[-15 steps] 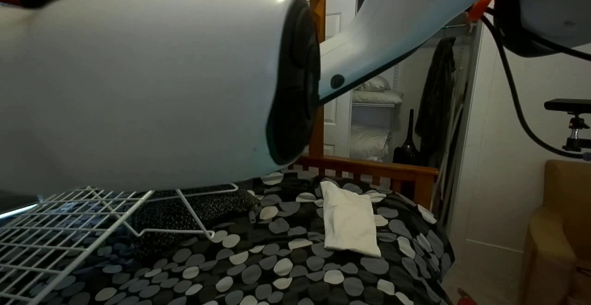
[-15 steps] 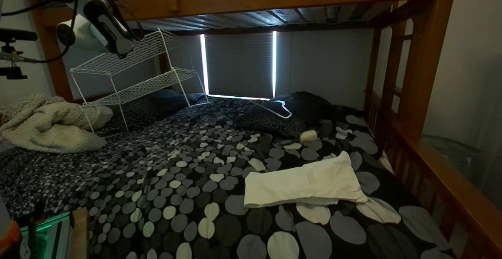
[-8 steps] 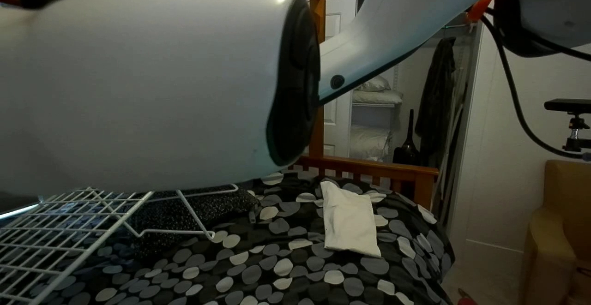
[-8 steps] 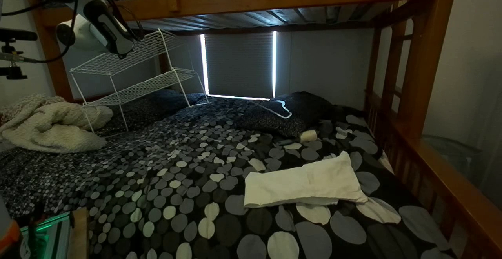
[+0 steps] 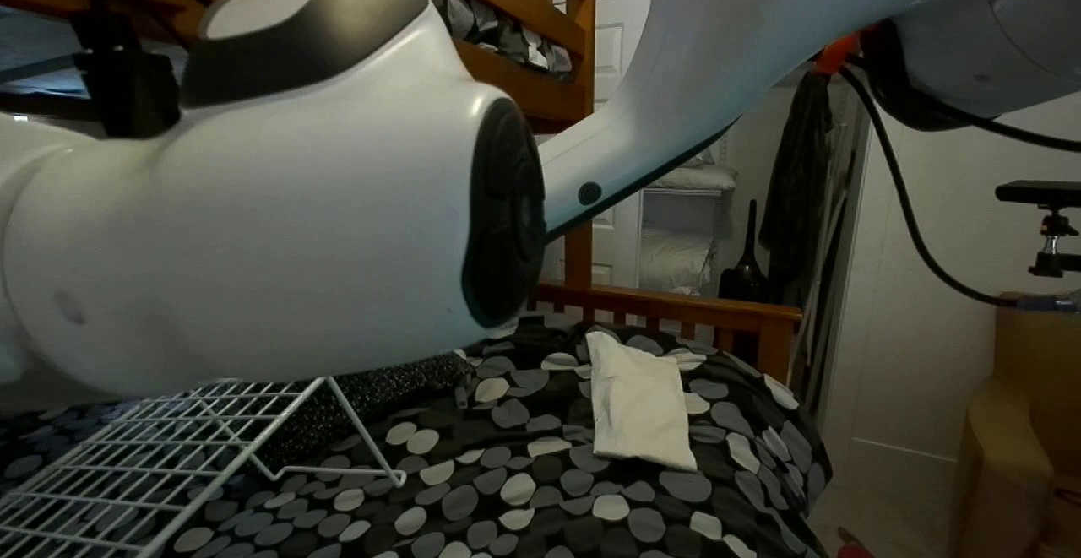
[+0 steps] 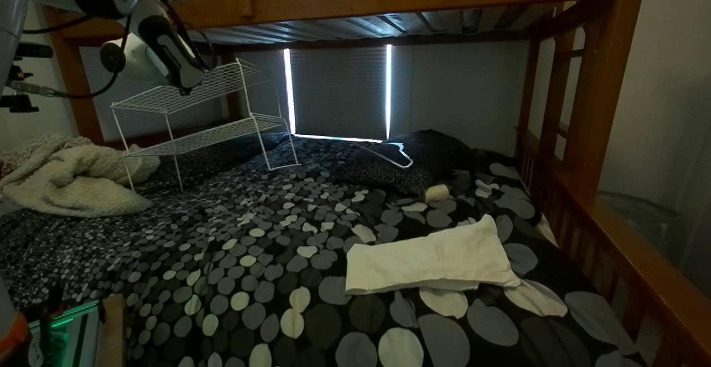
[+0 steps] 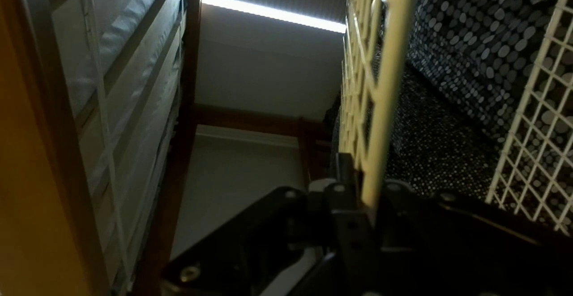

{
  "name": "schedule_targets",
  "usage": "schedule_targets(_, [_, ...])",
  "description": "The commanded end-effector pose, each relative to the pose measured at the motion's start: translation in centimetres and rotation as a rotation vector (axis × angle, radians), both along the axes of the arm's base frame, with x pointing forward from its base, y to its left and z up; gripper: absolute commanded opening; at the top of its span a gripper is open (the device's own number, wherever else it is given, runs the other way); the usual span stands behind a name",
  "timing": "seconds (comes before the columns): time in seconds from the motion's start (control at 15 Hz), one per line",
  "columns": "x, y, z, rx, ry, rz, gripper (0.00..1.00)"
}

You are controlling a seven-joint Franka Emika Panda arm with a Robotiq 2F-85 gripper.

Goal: Move the wire rack to the left

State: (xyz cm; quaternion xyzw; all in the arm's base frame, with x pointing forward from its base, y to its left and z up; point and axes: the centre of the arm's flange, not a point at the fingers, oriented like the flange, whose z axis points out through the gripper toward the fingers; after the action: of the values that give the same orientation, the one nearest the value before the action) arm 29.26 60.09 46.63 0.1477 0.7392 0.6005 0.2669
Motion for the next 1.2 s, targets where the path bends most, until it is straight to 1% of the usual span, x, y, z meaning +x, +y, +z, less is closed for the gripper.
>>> schedule_targets(0.0, [1.5, -2.6, -2.0, 0.057, 0.035, 0.094, 0.01])
schedule_targets(0.33, [1.5, -4.4, -2.5, 0.111, 0.102, 0.168, 0.01])
schedule_targets(0.53, [2.0, -6.0, -3.1, 0.096, 0.124, 0.176, 0.01])
schedule_targets(0.93, [3.9, -10.0, -6.2, 0.095, 0.251, 0.191, 0.01])
schedule_targets(1.07, [4.8, -11.0, -6.8, 0.09, 0.22, 0.266, 0.01])
schedule_targets(1.13, [5.1, -11.2, -7.1, 0.067, 0.196, 0.304, 0.01])
